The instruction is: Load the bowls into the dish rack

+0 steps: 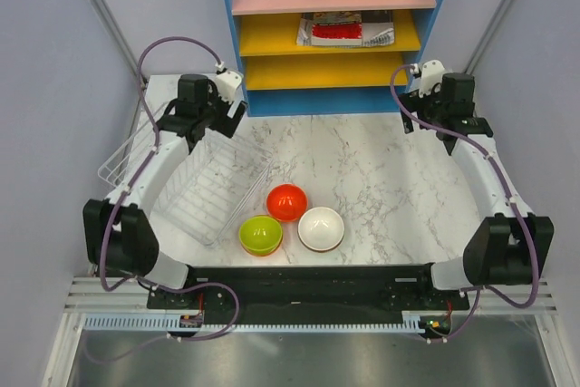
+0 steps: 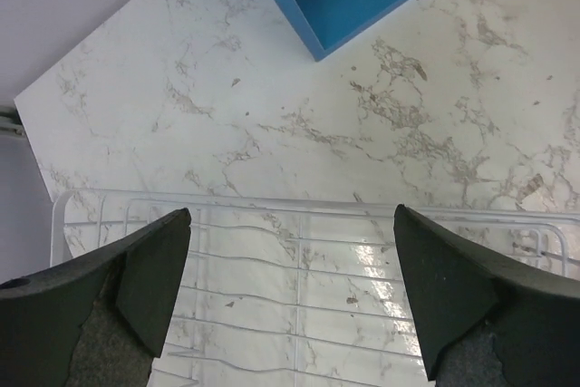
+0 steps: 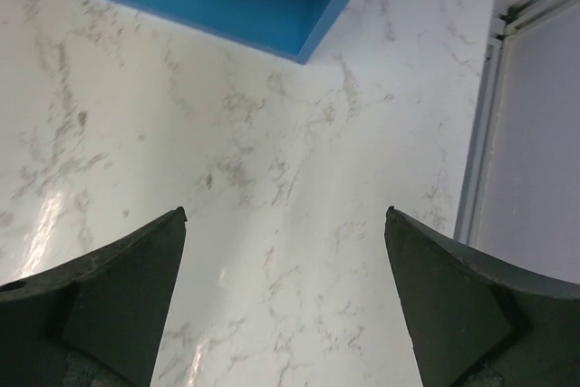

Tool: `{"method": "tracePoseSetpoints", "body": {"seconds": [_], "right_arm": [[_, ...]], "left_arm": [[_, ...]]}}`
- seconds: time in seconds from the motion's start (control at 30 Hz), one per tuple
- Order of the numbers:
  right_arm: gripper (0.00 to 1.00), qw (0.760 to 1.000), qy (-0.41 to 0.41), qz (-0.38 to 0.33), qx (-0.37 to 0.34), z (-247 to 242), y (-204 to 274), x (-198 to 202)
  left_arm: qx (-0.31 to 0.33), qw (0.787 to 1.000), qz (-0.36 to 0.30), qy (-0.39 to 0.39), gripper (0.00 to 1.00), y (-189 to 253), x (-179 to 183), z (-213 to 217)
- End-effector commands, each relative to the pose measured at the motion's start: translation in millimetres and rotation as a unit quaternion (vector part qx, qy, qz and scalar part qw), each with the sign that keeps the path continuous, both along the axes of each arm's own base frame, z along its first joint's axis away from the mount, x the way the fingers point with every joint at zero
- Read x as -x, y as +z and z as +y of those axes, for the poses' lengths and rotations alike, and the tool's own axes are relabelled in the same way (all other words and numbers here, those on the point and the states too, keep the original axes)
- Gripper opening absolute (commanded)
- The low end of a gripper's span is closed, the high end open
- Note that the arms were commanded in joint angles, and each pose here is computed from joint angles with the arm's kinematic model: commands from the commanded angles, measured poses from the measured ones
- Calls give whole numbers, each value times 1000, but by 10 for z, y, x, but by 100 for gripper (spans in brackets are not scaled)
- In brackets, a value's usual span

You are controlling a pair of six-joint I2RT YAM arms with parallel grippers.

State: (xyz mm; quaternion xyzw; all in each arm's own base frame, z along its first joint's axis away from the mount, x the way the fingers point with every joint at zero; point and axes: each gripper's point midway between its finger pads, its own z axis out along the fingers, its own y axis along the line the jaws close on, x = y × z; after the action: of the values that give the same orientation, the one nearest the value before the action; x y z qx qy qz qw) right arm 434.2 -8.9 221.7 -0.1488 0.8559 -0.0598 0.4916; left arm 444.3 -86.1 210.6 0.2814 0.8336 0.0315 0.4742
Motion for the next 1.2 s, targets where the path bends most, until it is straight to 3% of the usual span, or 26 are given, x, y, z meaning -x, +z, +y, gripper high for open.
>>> {"method": "tracePoseSetpoints", "body": {"seconds": [0.0, 0.13, 0.37, 0.7, 1.17], "right_arm": [[98, 994, 92, 43, -27, 320, 59, 511], [98, 990, 131, 43, -36, 444, 234, 826], [98, 982, 175, 37, -54, 737, 312, 1093], [98, 975, 205, 59, -65, 1219, -9, 1090], [98, 943, 293, 129, -95, 1930, -458, 1225]], "left_arm": [[26, 999, -28, -35, 100, 273, 471, -35], [52, 994, -54, -76, 100, 433, 954, -92], [30, 996, -61, -61, 100, 281, 1294, 78], [30, 995, -96, -28, 100, 108, 1464, 229], [40, 996, -71, -47, 100, -81, 1486, 152]]}}
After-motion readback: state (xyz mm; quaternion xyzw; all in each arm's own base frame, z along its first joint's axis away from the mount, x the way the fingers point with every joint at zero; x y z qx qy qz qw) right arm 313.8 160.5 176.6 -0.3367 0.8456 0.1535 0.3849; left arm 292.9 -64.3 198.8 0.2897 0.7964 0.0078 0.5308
